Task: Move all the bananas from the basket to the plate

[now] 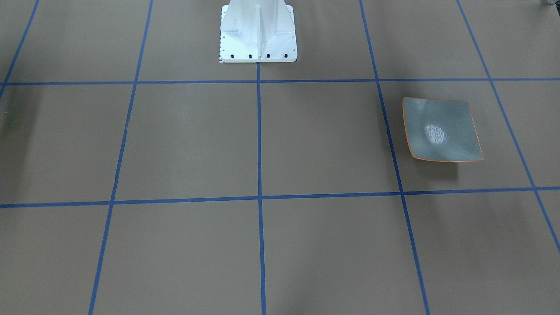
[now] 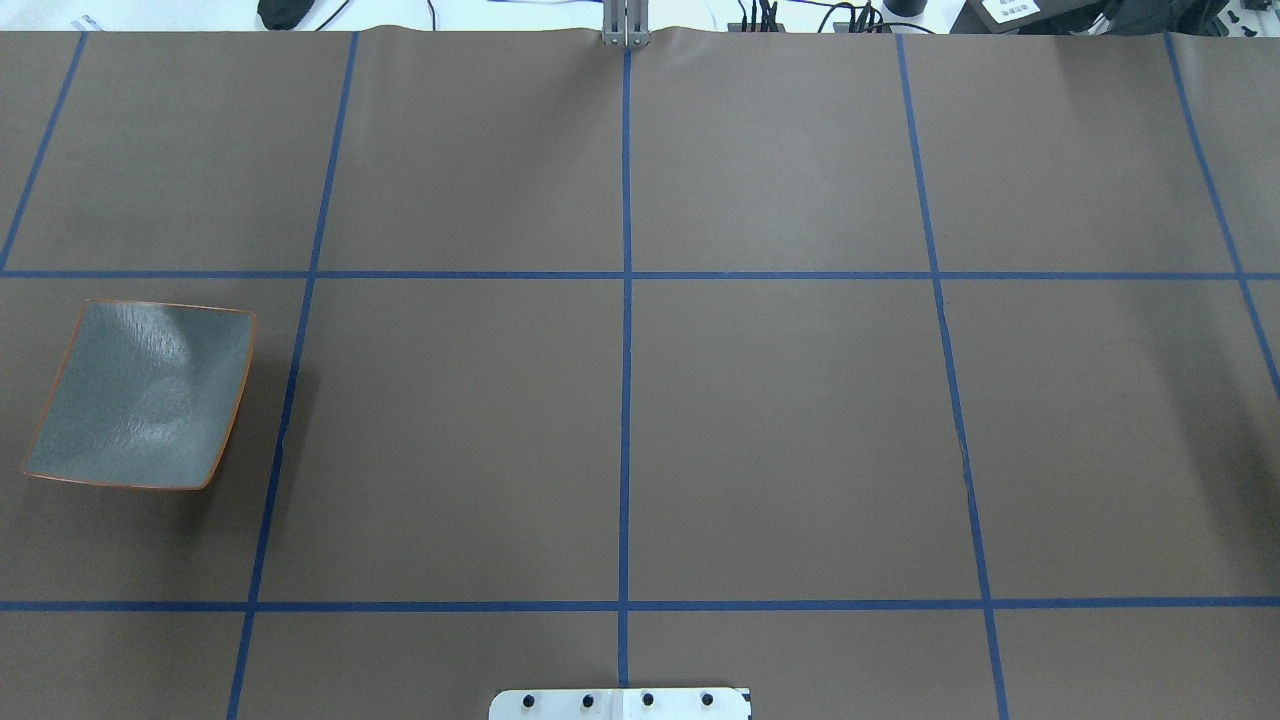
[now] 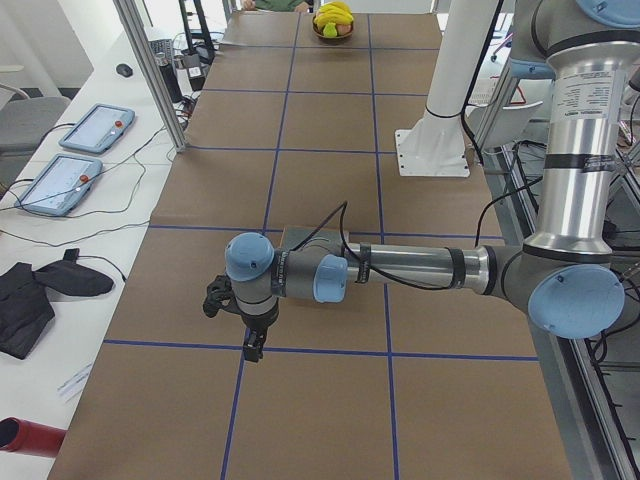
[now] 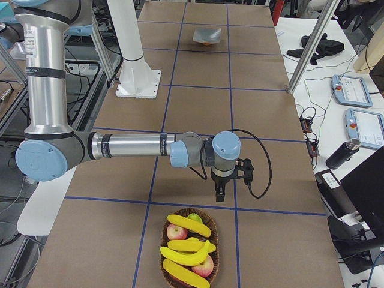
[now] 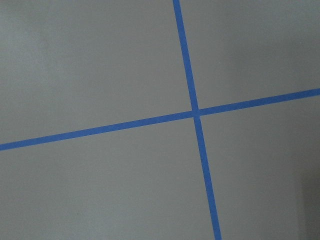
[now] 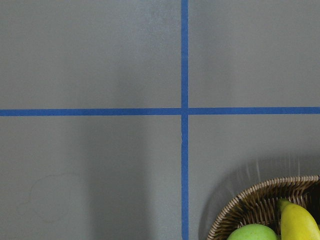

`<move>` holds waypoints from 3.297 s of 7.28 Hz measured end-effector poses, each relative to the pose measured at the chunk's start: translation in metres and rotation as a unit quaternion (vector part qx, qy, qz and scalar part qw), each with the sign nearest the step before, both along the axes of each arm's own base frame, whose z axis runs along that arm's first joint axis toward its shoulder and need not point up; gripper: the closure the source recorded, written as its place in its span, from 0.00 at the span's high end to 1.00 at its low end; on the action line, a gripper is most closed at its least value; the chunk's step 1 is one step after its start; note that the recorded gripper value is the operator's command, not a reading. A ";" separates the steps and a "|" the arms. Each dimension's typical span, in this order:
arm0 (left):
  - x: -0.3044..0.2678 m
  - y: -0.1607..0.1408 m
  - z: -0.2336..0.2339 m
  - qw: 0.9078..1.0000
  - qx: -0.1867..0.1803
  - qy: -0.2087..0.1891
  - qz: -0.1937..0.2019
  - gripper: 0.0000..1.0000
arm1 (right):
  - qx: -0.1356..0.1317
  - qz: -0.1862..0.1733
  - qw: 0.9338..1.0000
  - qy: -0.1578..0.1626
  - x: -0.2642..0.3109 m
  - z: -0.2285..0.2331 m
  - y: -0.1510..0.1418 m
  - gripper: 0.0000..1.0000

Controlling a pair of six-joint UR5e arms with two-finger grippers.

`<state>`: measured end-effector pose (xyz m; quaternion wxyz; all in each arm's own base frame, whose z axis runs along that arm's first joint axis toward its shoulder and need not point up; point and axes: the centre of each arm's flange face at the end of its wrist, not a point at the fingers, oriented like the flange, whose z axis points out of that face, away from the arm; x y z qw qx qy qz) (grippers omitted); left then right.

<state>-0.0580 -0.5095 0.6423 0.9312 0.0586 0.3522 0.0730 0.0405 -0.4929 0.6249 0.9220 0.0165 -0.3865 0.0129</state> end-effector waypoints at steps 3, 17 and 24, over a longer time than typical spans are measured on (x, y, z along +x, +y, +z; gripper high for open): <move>0.000 0.000 -0.001 1.000 0.002 0.000 0.000 1.00 | 0.000 0.001 1.000 0.001 0.000 0.001 0.000 1.00; 0.006 -0.012 -0.005 1.000 0.005 0.004 0.002 1.00 | -0.101 0.014 0.993 0.056 0.011 0.092 0.073 1.00; 0.006 -0.014 -0.010 1.000 0.010 0.005 0.002 1.00 | -0.119 0.010 0.991 0.057 0.011 0.109 0.098 0.99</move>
